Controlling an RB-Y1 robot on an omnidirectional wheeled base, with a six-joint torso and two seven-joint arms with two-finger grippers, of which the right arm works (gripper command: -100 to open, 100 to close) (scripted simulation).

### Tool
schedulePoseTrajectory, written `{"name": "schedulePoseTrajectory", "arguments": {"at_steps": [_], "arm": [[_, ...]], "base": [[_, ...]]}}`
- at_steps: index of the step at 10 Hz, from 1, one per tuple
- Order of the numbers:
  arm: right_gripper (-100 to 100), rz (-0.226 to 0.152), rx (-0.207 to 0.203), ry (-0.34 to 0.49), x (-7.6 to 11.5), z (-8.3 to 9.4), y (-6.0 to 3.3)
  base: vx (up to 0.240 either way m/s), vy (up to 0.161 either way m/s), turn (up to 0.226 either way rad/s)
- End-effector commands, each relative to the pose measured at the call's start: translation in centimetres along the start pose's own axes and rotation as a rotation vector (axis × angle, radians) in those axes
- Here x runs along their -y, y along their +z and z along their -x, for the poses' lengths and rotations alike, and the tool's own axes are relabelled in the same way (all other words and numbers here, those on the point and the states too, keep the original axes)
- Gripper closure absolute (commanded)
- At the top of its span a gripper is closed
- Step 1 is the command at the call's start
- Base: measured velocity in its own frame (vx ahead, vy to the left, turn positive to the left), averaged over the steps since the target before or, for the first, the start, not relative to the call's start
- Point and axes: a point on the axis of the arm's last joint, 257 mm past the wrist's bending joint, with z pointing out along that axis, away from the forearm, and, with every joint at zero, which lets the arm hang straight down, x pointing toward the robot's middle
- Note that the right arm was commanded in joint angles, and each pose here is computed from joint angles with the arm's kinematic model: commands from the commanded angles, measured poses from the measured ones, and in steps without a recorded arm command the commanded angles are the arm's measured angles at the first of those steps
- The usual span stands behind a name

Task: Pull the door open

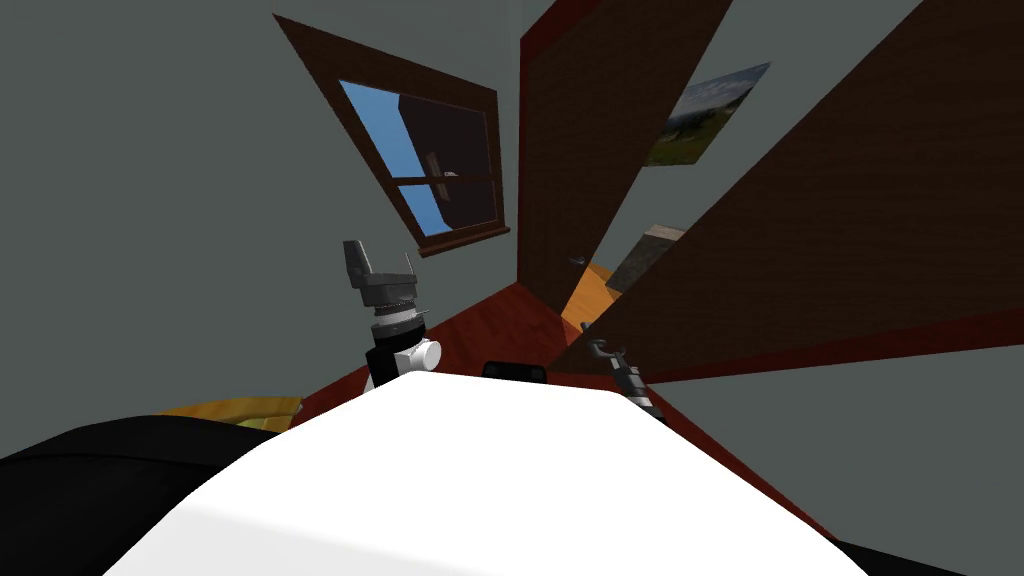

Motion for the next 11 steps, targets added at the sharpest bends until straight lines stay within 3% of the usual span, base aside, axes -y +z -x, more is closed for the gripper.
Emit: {"name": "schedulePoseTrajectory", "arguments": {"at_steps": [1, 5, 8, 9, 11], "arm": [[100, 0.001, -0.007, 0.002, 0.0, -0.2, 0.28], [100, 0.003, -0.025, 0.006, 0.1, -0.6, 1.01], [100, -0.007, -0.020, 0.010, 0.4, -0.5, 0.73], [100, 0.004, -0.033, 0.008, 0.1, -0.8, 1.37], [100, 0.004, -0.039, 0.009, 0.1, -0.9, 1.61]], "base": [[-0.171, -0.034, 0.141], [-0.236, -0.068, 0.168], [-0.060, -0.013, -0.004], [-0.116, -0.052, 0.173], [-0.199, -0.059, 0.170]]}}
